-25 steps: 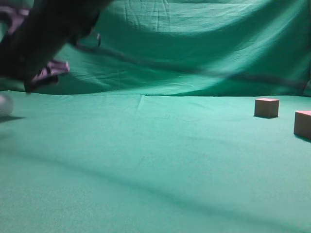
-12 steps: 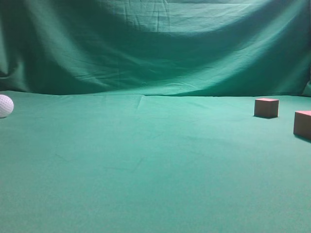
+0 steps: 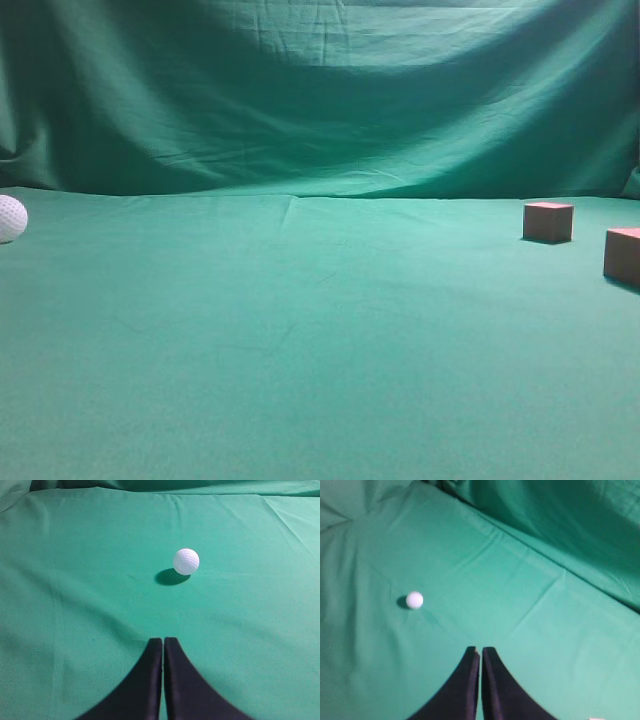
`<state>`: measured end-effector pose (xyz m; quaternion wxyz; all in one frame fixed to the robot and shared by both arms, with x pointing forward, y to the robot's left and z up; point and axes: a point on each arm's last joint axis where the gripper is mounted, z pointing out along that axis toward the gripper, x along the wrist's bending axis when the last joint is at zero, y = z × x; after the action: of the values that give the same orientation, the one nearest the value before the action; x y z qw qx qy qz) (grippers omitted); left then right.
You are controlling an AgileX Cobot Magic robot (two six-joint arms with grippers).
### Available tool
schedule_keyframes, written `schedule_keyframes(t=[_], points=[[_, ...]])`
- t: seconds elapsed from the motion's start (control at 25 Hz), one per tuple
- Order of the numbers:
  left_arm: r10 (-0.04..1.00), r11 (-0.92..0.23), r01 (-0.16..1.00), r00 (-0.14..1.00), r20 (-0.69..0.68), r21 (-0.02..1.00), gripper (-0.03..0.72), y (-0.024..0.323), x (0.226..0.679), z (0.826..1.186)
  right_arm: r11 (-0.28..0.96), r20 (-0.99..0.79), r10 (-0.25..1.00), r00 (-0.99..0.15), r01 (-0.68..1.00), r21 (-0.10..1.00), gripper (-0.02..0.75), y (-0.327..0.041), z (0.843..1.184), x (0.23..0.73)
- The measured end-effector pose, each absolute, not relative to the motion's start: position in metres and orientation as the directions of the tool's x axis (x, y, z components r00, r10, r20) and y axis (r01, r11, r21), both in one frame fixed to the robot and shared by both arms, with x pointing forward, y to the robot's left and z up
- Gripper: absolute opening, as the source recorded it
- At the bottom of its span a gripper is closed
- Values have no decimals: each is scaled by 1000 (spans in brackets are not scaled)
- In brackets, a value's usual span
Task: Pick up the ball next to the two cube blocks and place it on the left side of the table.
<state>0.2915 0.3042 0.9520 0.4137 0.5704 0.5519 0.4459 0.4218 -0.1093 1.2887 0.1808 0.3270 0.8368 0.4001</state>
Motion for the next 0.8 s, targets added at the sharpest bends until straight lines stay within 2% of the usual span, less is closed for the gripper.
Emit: schedule_keyframes(t=[0.16, 0.56, 0.8], points=[[999, -49, 261, -7, 52, 964, 0, 304, 291, 952, 445, -11, 709, -705, 436, 782, 0, -156, 1275, 377], [999, -49, 261, -7, 52, 964, 0, 304, 291, 952, 368, -15, 711, -703, 355, 859, 0, -261, 1213, 278], [999, -49, 261, -7, 52, 964, 0, 304, 291, 952, 364, -29, 712, -702, 333, 870, 0, -290, 1162, 252]])
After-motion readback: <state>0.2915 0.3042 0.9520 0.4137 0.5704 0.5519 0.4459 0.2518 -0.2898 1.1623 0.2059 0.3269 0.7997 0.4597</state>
